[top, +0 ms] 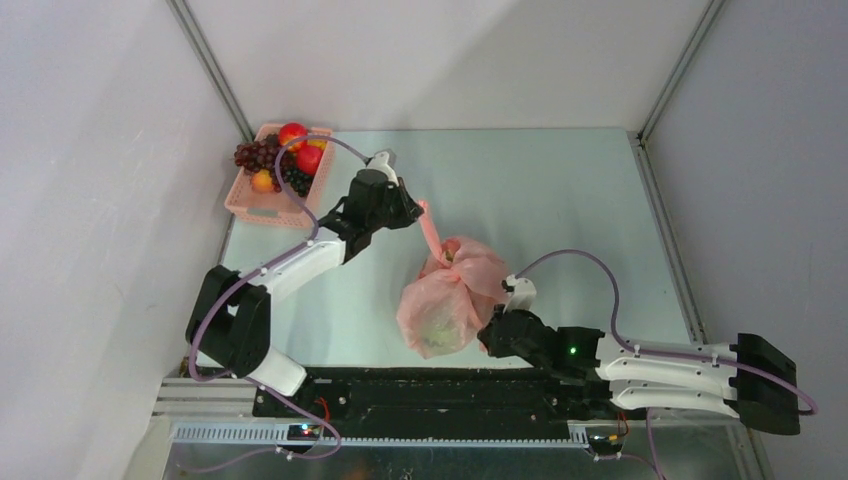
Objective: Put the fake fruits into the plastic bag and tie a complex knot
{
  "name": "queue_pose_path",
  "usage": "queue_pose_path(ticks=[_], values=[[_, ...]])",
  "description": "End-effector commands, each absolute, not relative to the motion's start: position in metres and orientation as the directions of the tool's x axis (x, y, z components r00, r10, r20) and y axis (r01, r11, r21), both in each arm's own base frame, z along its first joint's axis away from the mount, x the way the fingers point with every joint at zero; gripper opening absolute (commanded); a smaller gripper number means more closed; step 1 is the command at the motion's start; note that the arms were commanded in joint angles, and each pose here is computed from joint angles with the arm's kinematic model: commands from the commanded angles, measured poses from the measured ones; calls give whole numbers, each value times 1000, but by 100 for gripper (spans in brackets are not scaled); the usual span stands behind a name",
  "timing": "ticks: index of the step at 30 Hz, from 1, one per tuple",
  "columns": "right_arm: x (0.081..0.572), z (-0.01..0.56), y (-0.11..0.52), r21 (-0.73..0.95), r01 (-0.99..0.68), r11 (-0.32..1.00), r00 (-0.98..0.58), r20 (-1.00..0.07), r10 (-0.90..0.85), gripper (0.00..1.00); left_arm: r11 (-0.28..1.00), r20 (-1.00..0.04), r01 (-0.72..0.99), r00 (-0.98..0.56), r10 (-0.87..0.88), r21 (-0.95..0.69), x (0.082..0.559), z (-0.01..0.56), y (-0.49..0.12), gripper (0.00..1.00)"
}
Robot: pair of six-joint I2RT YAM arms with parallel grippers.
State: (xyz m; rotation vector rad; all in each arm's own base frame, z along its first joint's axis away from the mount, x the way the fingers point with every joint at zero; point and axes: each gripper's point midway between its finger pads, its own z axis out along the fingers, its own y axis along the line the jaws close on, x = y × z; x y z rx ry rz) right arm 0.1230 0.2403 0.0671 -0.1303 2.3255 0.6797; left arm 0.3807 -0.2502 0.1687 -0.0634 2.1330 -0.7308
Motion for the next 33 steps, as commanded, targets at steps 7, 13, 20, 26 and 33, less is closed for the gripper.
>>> queue_pose_path(ticks=[7,13,20,26,33], values=[[83,20,197,344,-217,913,-861,-508,-13,0,874,-843,60,-306,-443,-482,451,231,-187,0],[73,15,198,335,-223,915,-868,-495,-31,0,885,-833,40,-359,-421,-465,444,195,-185,0],[82,54,220,371,-310,875,-828,-559,-56,0,871,-828,103,-381,-411,-480,438,203,-196,0],[86,83,235,402,-381,833,-803,-590,-83,53,851,-807,133,-420,-415,-507,430,210,-204,85],[105,122,239,396,-424,814,-756,-649,-78,99,847,-815,156,-403,-416,-509,413,224,-198,99]])
